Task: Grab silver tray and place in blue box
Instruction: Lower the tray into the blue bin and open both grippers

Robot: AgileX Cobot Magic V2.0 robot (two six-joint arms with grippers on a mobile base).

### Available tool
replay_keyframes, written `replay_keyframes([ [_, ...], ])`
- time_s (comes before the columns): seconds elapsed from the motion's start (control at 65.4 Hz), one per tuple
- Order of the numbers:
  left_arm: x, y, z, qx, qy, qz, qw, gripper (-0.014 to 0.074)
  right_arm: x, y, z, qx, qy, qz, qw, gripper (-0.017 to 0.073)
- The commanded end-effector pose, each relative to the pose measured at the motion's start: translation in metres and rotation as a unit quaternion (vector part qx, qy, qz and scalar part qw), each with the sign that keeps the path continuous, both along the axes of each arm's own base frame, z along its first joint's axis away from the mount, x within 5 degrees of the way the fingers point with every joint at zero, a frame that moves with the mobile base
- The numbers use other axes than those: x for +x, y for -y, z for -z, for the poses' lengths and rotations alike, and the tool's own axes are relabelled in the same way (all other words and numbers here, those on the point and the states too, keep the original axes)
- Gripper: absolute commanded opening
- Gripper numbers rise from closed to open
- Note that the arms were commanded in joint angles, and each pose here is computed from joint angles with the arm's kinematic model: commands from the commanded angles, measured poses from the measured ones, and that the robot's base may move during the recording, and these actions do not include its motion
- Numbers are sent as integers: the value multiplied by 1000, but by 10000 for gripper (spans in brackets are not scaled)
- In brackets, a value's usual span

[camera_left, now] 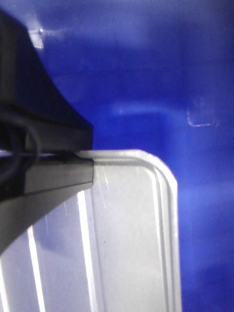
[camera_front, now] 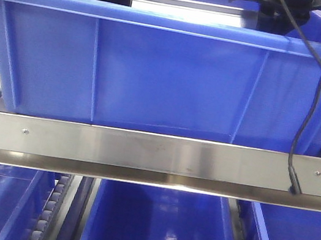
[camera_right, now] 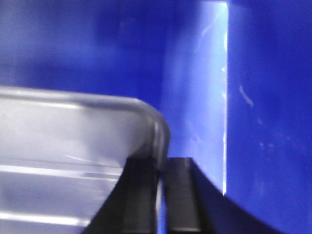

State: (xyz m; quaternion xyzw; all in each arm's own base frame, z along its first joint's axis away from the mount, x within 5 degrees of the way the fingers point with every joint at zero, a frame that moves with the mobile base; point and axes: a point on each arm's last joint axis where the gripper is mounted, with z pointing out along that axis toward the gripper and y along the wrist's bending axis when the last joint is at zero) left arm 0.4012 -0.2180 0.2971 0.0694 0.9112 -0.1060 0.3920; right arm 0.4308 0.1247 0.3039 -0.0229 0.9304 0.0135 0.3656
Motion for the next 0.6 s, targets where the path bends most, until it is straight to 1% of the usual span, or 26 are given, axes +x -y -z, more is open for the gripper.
replay_keyframes([
  [0.0, -3, -4, -42, -46, 70, 5, 996, 223, -6, 0, -45, 18, 85, -13, 996, 391],
  [0.061, -2, -5, -43, -49, 72, 4, 996, 337, -6, 0, -46, 16, 87, -14, 996, 482],
  [0.138, -1, -6, -43, -50, 73, 3, 996, 421, -6, 1, -46, 16, 88, -14, 996, 557],
  [0.183, -1, -7, -45, -51, 75, 3, 996, 442, -7, 1, -49, 16, 88, -13, 996, 568],
  [0.29, -4, -9, -60, -50, 73, -4, 996, 440, -13, 4, -63, 15, 87, -5, 996, 554],
  [0.352, -8, -11, -73, -50, 75, -8, 996, 440, -20, 7, -76, 17, 92, -1, 996, 529],
  [0.413, -14, -15, -90, -48, 88, -5, 995, 437, -28, 10, -90, 18, 96, 3, 995, 484],
  [0.489, -26, -22, -110, -42, 104, 1, 994, 412, -40, 14, -107, 23, 110, 6, 994, 400],
  [0.55, -38, -29, -128, -38, 119, 7, 992, 373, -51, 18, -121, 26, 121, 7, 992, 304],
  [0.581, -44, -33, -134, -31, 125, 12, 992, 349, -56, 20, -126, 26, 124, 6, 992, 262],
])
